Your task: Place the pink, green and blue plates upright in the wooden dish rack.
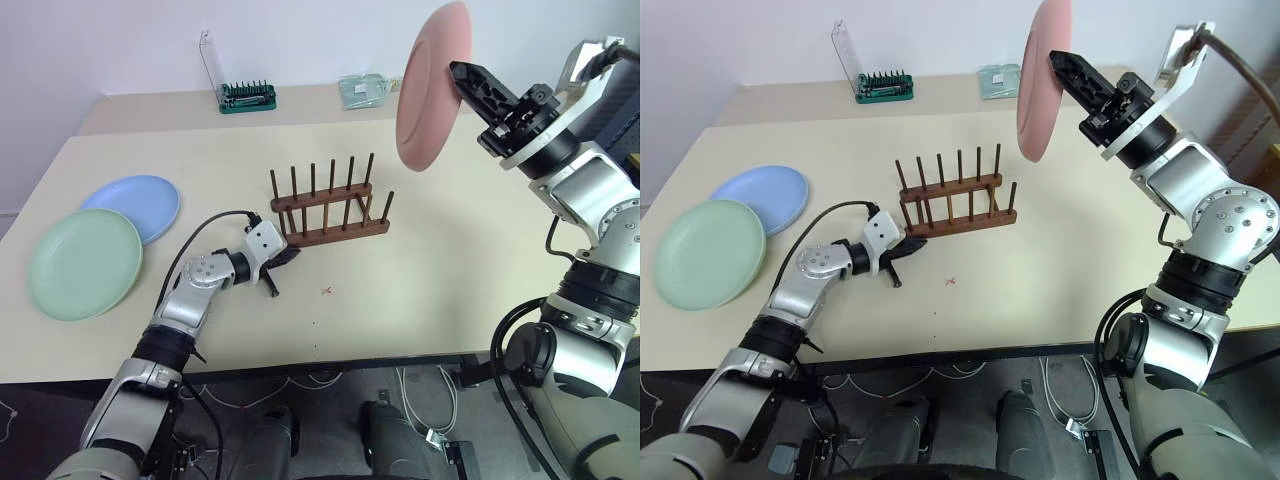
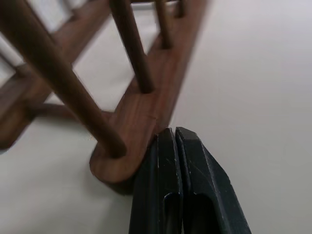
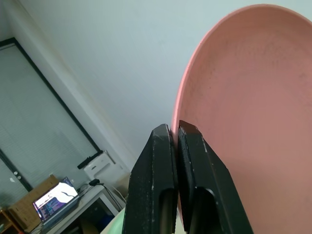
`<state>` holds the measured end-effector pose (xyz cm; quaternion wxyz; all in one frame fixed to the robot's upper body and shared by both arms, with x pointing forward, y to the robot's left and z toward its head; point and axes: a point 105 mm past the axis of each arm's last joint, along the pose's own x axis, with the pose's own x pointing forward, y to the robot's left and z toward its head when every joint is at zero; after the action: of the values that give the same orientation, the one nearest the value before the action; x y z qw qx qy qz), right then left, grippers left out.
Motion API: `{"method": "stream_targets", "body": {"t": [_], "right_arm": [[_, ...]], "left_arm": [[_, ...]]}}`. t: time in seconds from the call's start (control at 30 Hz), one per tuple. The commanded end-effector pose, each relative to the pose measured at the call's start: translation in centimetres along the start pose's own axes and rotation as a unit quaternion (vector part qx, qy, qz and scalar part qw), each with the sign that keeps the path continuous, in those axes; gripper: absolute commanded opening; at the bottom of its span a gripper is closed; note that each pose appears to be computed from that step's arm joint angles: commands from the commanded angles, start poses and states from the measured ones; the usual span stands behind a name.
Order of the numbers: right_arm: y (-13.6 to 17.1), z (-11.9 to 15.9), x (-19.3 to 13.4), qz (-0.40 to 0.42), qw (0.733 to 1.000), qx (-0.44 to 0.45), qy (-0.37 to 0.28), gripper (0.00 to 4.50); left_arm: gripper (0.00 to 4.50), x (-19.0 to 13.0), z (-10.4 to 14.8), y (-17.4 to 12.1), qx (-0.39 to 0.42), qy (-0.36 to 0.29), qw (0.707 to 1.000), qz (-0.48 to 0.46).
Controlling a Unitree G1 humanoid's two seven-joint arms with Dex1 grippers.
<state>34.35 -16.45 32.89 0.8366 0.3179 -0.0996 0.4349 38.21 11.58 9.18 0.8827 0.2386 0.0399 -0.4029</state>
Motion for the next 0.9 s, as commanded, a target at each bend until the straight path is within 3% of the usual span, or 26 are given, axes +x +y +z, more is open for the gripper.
{"method": "stream_targets", "body": {"t": [0.03, 0.3, 0.5, 0.7, 0.9], "right_arm": [[1.9, 0.3, 0.4, 0.036, 0.999, -0.020, -0.003, 0.06], [2.9, -1.7, 1.5, 0.059, 0.998, -0.005, 0.021, 0.06], [1.6, -2.9, 2.7, 0.032, 0.999, 0.018, 0.023, 0.06], [-0.2, -3.3, 2.6, 0.009, 0.999, 0.038, 0.025, 0.06], [-1.9, -3.4, 2.3, -0.015, 0.998, 0.057, 0.024, 0.06]], "left_arm": [[0.00, -0.6, -1.2, 2.6, -0.008, 0.017, 0.997, 0.069], [0.00, -0.4, -1.3, 2.6, -0.008, 0.005, 0.996, 0.086], [0.00, -1.6, 2.3, -2.4, -0.062, -0.095, 0.992, -0.055], [0.00, -2.7, 2.5, -4.4, -0.095, -0.094, 0.986, -0.101], [0.00, -2.7, 2.9, -4.6, -0.095, -0.096, 0.986, -0.099]]}}
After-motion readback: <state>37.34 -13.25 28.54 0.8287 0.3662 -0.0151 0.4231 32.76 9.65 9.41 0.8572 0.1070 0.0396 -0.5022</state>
